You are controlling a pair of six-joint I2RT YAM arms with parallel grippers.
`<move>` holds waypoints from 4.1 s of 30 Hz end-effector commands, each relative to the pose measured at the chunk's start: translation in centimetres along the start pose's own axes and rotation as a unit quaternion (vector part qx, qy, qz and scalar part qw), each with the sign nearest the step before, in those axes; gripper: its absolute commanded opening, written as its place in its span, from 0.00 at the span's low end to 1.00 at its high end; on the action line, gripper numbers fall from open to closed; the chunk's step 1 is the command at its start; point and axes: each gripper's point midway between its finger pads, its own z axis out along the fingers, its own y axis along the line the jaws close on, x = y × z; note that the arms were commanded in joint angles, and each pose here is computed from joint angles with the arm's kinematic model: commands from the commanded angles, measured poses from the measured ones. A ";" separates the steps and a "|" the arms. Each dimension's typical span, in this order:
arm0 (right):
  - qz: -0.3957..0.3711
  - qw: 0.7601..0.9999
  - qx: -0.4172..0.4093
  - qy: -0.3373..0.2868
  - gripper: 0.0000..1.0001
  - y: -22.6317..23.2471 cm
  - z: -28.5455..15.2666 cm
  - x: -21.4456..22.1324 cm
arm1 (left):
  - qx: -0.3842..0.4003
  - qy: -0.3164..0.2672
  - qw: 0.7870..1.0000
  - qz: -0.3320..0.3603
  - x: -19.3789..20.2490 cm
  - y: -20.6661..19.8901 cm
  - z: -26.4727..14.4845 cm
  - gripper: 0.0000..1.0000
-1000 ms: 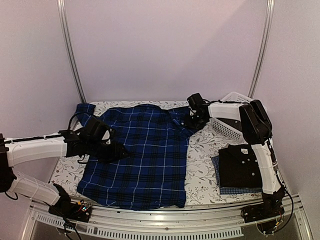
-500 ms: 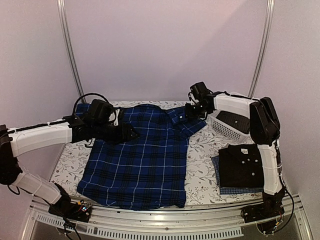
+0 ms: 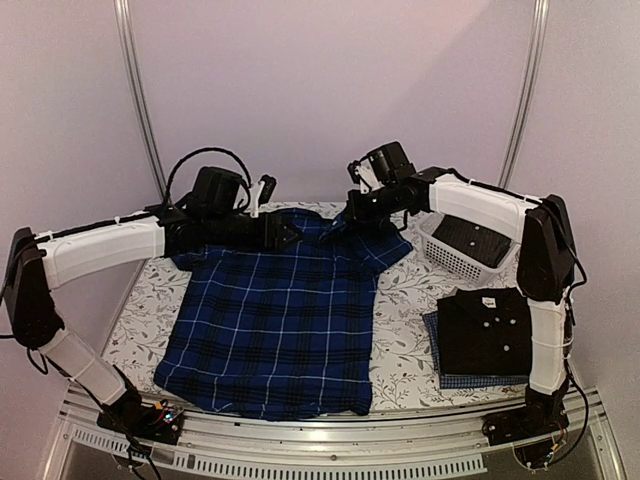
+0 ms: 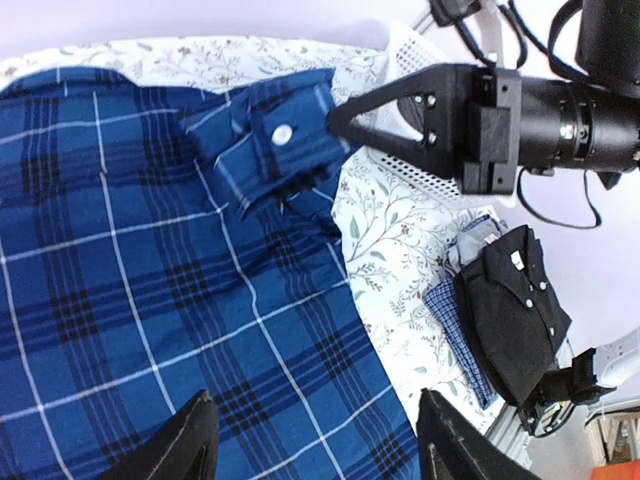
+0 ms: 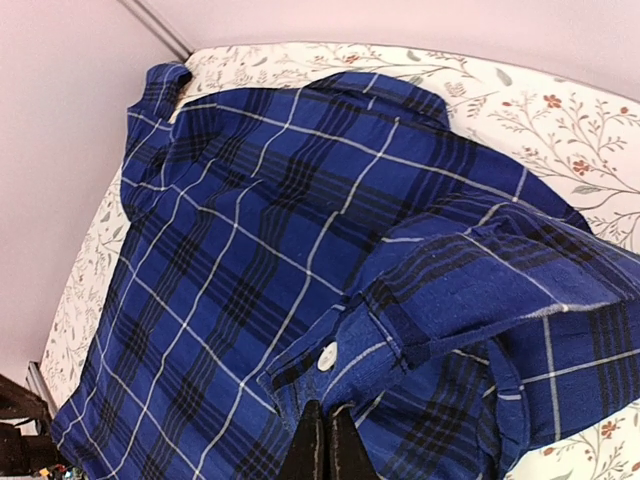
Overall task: Fold and stack the long sleeve shirts
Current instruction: Pass from the right arm to the left, then move the flattened shirt to the center of the board.
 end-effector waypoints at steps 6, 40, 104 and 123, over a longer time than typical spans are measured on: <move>-0.038 0.996 -0.077 -0.012 0.00 7.0 -3.9 -0.4 | 0.049 -0.001 0.999 0.017 -2.3 -2.2 1.9 0.69; -0.203 0.950 -0.236 0.001 0.00 20.4 -10.3 5.8 | 0.157 -0.051 0.982 0.090 2.4 -4.6 -8.9 0.68; 0.098 0.993 0.009 0.071 0.18 -4.8 5.2 10.8 | -0.145 0.114 0.976 -0.113 9.4 15.7 5.6 0.00; 0.113 0.989 0.061 0.074 0.20 -13.3 6.8 8.3 | -0.081 0.119 0.977 -0.159 6.1 14.5 11.8 0.00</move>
